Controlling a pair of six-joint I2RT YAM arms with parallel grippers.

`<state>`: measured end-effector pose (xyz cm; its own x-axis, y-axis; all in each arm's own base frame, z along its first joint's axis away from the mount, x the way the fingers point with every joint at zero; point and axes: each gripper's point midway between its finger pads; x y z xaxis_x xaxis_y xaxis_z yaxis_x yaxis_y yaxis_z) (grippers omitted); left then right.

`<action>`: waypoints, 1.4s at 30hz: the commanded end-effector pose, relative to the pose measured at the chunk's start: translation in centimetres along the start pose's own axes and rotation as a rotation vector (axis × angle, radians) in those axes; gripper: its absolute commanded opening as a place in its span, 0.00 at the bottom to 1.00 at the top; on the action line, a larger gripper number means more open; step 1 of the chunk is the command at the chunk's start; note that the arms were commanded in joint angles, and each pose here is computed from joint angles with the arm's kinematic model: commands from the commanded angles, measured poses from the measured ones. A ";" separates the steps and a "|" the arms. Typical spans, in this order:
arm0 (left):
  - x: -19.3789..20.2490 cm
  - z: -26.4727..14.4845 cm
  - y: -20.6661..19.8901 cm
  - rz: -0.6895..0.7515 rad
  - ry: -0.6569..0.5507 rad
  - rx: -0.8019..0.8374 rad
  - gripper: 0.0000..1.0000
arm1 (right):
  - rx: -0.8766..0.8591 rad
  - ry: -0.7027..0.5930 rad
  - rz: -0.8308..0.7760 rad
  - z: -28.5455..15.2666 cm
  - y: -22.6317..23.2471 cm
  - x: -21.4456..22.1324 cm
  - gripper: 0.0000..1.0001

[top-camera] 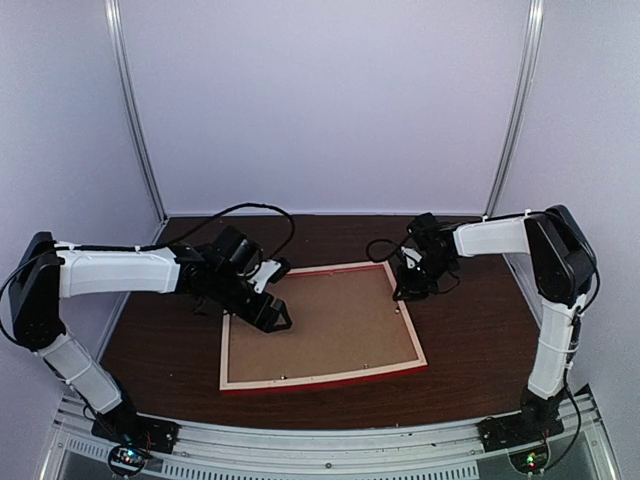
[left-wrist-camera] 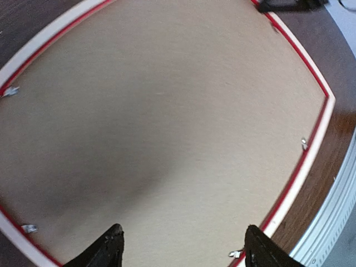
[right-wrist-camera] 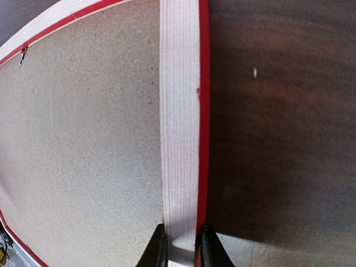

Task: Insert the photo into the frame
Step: Press the fastener onto the backboard, then turn over the photo frame.

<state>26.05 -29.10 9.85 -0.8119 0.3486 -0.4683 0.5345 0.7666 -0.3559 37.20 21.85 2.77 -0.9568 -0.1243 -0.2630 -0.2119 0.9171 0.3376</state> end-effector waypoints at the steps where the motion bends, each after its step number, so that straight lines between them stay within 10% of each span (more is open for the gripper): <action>1: 0.1 2.0 -4.3 0.217 0.045 0.078 0.75 | -0.040 -0.063 0.049 1.7 0.7 -3.2 0.03; 12: 2.3 7.2 -9.1 0.527 0.182 0.080 0.75 | 0.014 -0.080 0.023 -2.6 -0.3 -2.4 0.44; 42: 4.0 9.0 -11.3 0.762 0.207 0.045 0.05 | -0.085 -0.040 0.093 -4.0 -0.7 6.1 0.55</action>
<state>17.79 -40.71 2.94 -0.2451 0.8887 -0.3876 0.9689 0.2381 -0.0670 30.55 18.09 2.94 -0.9739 -0.0554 -0.2203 -0.1356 0.9198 0.3681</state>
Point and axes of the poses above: each gripper's point midway between its finger pads, its own z axis out along the fingers, its own y axis along the line the jaws close on, x = y × z, and after that the axes turned 5 degrees about -z, right-handed
